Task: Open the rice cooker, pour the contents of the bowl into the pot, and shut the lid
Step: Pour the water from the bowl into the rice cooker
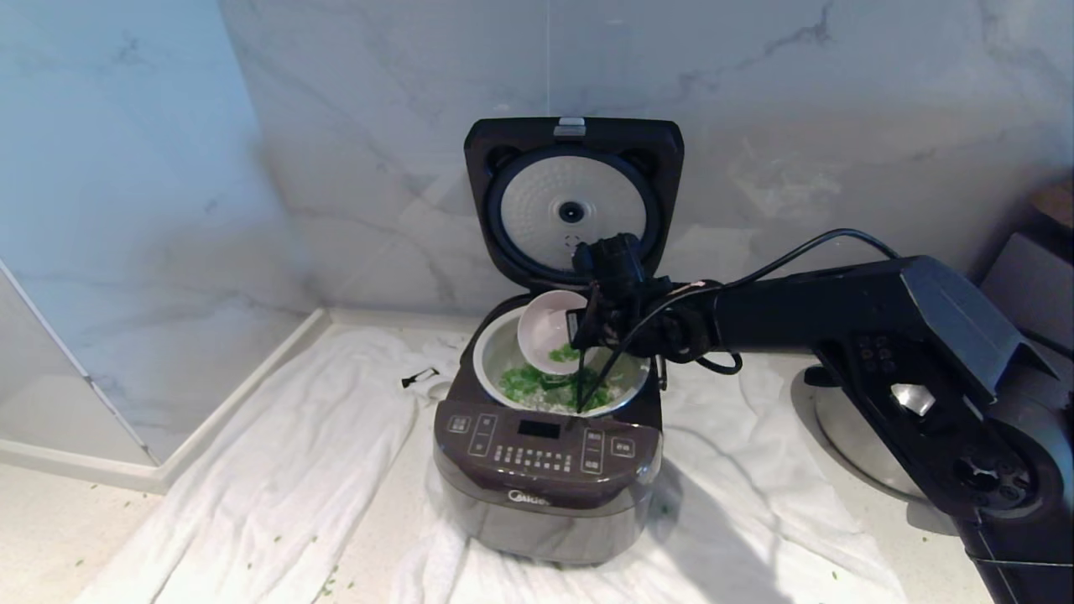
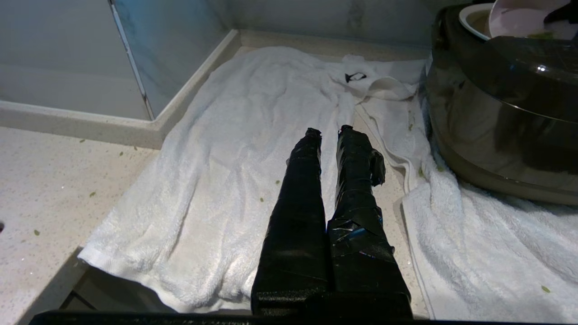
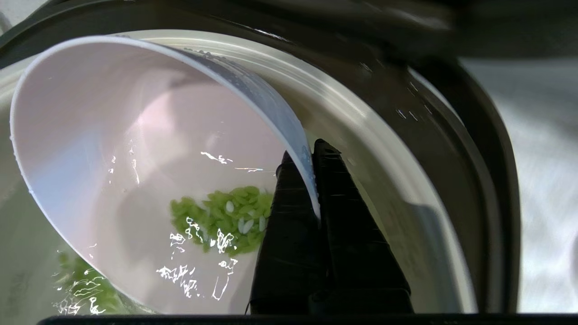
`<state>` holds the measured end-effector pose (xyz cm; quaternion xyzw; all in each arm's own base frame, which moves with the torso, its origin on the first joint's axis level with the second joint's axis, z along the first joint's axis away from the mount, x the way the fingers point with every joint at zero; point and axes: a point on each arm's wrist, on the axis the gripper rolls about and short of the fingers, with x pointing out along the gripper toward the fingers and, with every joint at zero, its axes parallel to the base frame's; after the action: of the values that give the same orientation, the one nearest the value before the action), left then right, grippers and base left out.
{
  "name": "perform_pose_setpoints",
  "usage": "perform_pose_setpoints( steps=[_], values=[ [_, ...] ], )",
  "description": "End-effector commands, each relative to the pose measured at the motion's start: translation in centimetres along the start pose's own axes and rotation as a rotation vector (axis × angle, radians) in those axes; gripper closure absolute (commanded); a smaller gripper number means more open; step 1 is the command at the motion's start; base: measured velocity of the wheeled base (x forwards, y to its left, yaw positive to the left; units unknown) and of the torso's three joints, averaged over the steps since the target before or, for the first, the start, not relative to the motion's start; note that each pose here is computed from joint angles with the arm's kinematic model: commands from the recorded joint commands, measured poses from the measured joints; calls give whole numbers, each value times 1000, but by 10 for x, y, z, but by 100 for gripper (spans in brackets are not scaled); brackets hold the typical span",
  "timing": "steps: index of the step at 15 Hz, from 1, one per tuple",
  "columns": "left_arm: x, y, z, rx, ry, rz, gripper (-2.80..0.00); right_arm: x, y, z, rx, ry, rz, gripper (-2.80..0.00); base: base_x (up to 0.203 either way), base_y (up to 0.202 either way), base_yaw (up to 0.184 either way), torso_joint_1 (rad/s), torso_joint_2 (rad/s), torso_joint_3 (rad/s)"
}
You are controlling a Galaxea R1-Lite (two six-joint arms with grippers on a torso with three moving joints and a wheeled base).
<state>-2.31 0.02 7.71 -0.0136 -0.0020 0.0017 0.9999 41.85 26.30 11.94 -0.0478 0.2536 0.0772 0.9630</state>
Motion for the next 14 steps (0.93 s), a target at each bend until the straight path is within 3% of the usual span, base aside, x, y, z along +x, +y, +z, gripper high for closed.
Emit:
perform_pose_setpoints(
  steps=[1,4,5,7,11,14],
  values=[
    [0,0,0,0,1,1,0,-3,14,-1,-79,-153,12,0,0,0,0,0,0,0],
    [0,0,0,0,1,1,0,-10,29,-7,-297,-377,-14,0,0,0,0,0,0,0],
    [0,0,0,0,1,0,0,-11,29,-6,-331,-439,-31,0,0,0,0,0,0,0],
    [0,0,0,0,1,1,0,-15,31,-8,-365,-502,-47,0,0,0,0,0,0,0],
    [0,0,0,0,1,1,0,-29,30,4,-334,-610,-61,0,0,0,0,0,0,0],
    [0,0,0,0,1,1,0,-38,30,5,-339,-635,-60,0,0,0,0,0,0,0]
  ],
)
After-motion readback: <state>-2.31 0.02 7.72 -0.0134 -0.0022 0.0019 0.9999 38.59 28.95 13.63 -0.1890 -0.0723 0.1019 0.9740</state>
